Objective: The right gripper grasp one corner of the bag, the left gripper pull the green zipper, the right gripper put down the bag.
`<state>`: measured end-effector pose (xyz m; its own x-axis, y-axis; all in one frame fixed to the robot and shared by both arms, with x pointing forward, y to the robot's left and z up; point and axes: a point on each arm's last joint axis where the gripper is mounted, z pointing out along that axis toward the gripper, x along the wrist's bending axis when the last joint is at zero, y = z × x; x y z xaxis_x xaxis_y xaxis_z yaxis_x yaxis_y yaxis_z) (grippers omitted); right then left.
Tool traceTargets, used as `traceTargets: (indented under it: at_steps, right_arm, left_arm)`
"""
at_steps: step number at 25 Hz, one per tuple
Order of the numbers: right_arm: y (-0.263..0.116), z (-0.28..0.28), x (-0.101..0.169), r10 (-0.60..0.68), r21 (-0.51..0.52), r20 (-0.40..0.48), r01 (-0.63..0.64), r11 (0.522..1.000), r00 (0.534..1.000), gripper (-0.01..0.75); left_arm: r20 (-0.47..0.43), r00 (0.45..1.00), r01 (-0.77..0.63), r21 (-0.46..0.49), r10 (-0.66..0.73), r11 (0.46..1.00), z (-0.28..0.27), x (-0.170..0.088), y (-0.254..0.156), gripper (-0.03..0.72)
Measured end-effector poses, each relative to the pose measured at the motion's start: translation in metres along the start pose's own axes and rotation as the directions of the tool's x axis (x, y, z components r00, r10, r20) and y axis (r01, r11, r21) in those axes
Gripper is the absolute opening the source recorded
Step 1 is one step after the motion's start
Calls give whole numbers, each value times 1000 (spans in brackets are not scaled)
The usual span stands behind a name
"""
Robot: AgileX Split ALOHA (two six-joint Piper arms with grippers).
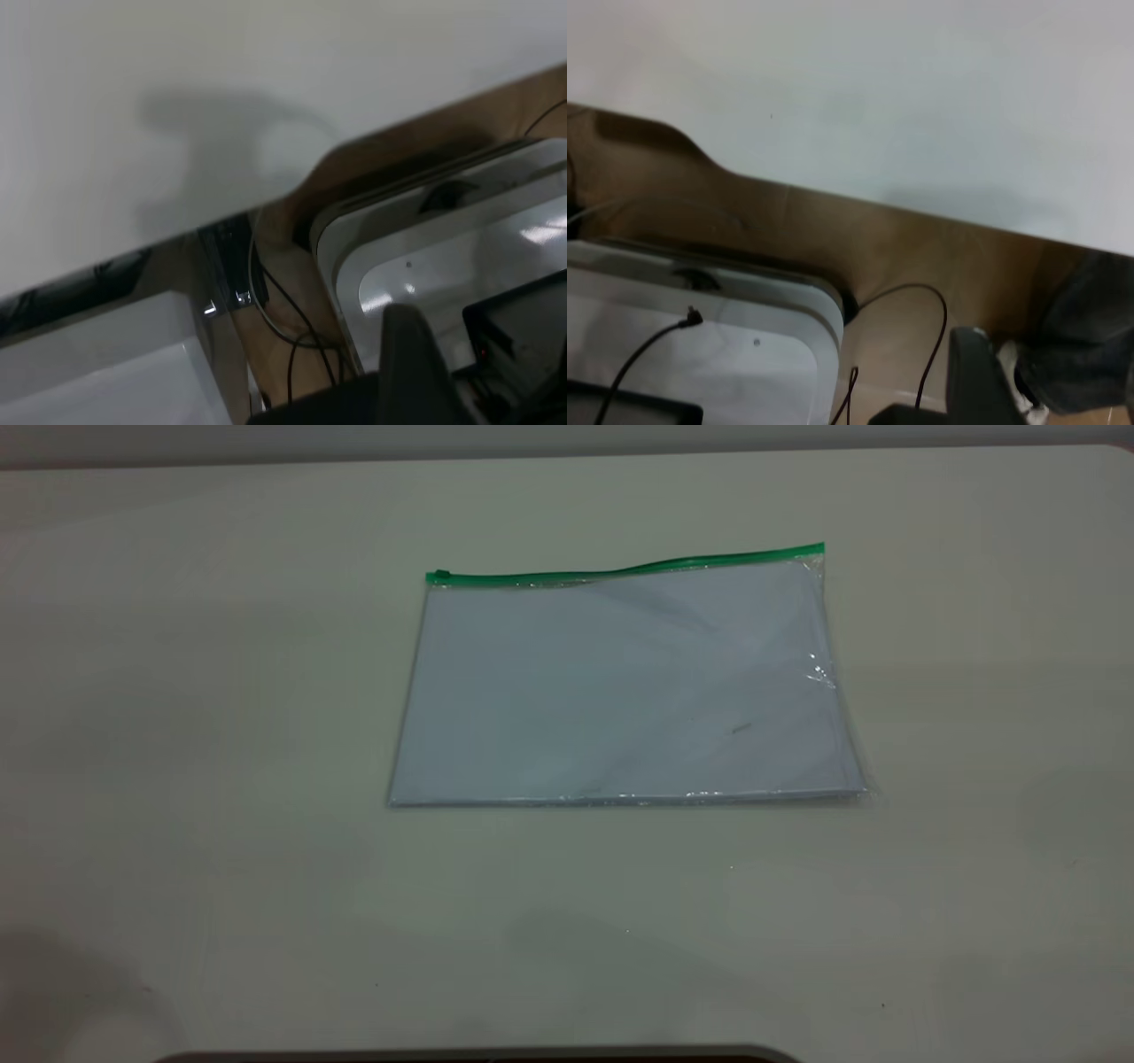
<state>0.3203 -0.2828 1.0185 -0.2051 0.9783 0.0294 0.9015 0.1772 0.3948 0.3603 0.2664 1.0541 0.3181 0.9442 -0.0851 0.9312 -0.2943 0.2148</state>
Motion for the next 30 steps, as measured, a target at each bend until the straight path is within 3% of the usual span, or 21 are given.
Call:
traceTargets:
  at_steps: [8,13,18,24,30]
  right_arm:
    - [0,0,2,0,-6,-11,0,1000,1000,439]
    - [1,0,2,1,-7,-13,-1,1000,1000,439]
    - [-1,-3,2,0,-31,-12,0,1000,1000,439]
    - [-21,-26,2,43,-232,16,-38,972,999,439]
    - [-58,-52,7,50,-504,47,-20,863,998,439]
  left_arm:
    - [-57,998,25,-76,-30,997,23,1,-61,455]
    - [-73,997,15,-242,-33,970,9,-2,-82,455]
    - [-86,996,-9,-414,-29,910,-3,-6,-106,455]
    - [-110,990,14,-574,-94,819,-9,-10,-133,454]
    - [-144,960,95,-636,-240,766,-9,-14,-142,453]
